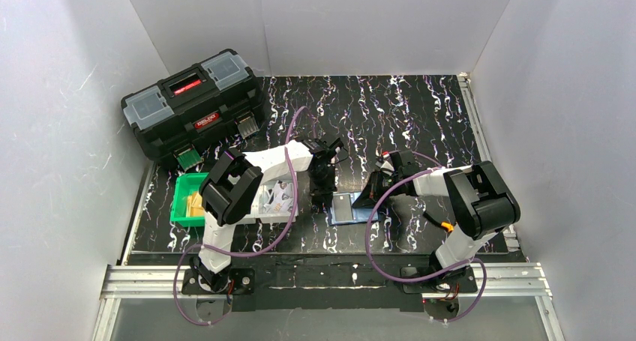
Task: Take the credit cards out of the card holder
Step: Remove the credit card from the card holder.
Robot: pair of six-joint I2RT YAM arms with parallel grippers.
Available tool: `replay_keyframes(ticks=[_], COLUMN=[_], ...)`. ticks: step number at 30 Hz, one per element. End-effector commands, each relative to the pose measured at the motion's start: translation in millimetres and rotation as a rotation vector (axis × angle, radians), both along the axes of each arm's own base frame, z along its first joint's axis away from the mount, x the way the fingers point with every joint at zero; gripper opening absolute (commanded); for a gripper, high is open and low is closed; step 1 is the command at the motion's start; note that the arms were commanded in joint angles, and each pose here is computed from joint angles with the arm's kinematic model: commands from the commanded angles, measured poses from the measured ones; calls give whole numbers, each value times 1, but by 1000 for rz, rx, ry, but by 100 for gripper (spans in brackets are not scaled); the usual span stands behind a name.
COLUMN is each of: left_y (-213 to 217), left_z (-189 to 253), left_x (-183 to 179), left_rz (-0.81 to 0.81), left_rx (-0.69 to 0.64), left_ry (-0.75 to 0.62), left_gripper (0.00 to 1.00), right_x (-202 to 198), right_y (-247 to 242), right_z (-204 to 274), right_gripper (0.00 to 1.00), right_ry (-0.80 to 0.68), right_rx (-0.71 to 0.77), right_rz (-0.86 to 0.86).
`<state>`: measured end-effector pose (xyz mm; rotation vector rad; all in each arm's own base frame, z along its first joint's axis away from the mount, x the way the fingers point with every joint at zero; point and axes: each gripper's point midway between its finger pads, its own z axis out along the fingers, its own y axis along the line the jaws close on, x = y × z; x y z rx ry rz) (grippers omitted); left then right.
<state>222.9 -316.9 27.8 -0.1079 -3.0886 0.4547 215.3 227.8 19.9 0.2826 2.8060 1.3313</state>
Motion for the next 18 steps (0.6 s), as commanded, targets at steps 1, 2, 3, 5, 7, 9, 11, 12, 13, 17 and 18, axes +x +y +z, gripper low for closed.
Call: replay_keyframes(ticks=[1, 2, 3, 5, 7, 9, 11, 12, 13, 17, 18], left_y=[-14, -16, -17, -21, -24, -26, -25, -26, -26, -28, -29], left_z=[22, 20, 18, 13, 8, 1, -7, -12, -15, -24, -26], left_x=[2, 2, 1, 1, 0, -1, -3, -5, -7, -10, -10], left_rz=[-41, -44, -46, -49, -53, -48, -38, -33, -28, -15, -10], left_rx=[-49, -47, -46, -43, -35, -22, -4, 4, 10, 40, 48], left_ry=[-42, -38, -31, -23, -14, 2, 28, 43, 54, 79, 82], left_gripper=[0, 0, 0, 0, 0, 0, 0, 0, 0, 0, 0], right_x=[-3, -3, -3, -3, -4, -5, -5, -5, -5, -5, -5], right_y=[-6, -6, -6, -6, -7, -7, -7, -7, -7, -7, -7], right_z=[-12, -12, -12, -12, -13, -13, -14, -13, -13, -14, -14], right_gripper=[14, 14, 14, 15, 16, 18, 19, 19, 21, 24, 25], right_ry=[18, 17, 18, 19, 22, 22, 21, 21, 19, 19, 21], right_rx=[-47, -47, -47, -49, -51, -51, -53, -51, -51, -49, -50], right_rz=[8, 8, 9, 8, 8, 8, 5, 5, 5, 6, 2])
